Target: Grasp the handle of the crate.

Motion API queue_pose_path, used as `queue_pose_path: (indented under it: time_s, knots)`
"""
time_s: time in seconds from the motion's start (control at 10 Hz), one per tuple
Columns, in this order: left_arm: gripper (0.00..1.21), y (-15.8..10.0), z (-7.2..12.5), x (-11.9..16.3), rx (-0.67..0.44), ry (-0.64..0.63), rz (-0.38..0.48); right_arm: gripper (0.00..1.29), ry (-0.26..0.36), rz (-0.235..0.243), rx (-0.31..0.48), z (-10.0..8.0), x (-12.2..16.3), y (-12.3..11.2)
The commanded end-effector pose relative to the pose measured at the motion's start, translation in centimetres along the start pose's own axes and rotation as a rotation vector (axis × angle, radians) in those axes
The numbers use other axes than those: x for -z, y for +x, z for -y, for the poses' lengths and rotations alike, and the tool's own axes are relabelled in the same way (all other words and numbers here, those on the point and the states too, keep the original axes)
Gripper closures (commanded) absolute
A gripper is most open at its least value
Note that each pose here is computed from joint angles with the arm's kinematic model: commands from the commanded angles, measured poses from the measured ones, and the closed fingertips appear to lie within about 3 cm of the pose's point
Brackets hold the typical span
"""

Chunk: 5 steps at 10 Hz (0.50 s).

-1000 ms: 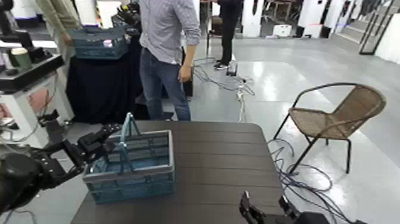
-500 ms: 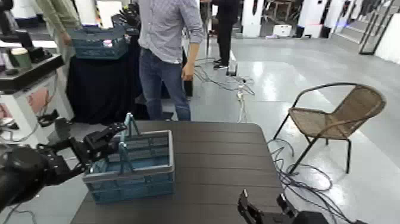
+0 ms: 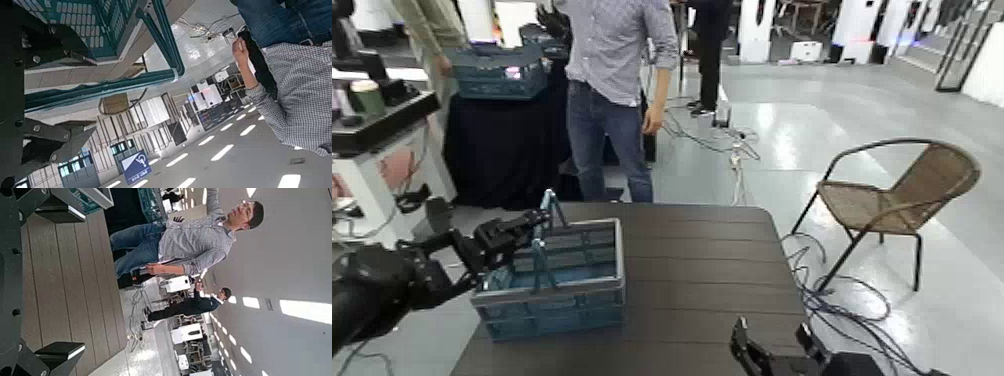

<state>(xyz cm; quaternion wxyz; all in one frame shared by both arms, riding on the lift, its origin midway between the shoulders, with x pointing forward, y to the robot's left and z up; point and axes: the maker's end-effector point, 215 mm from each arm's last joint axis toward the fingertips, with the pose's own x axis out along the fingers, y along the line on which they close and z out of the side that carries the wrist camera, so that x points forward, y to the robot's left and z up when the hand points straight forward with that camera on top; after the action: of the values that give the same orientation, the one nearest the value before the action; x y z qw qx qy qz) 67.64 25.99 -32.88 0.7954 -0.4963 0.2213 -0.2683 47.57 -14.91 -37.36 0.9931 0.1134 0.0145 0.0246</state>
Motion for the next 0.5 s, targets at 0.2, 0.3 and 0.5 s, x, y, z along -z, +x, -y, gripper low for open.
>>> queue_pose_path:
  time_s: [0.2,0.3,0.5]
  knots:
    - [1.14,-0.20,-0.27,-0.30,-0.005,0.001,0.009,0.15,0.003,0.000,-0.001,-0.03,-0.03,0.03]
    - [1.15,-0.12,-0.26,-0.10,-0.005,-0.001,0.005,0.16,0.003,0.000,-0.001,-0.03,-0.03,0.03]
    - [1.20,0.11,-0.12,0.40,0.005,-0.002,0.000,0.16,0.004,-0.001,0.004,0.25,0.03,-0.08]
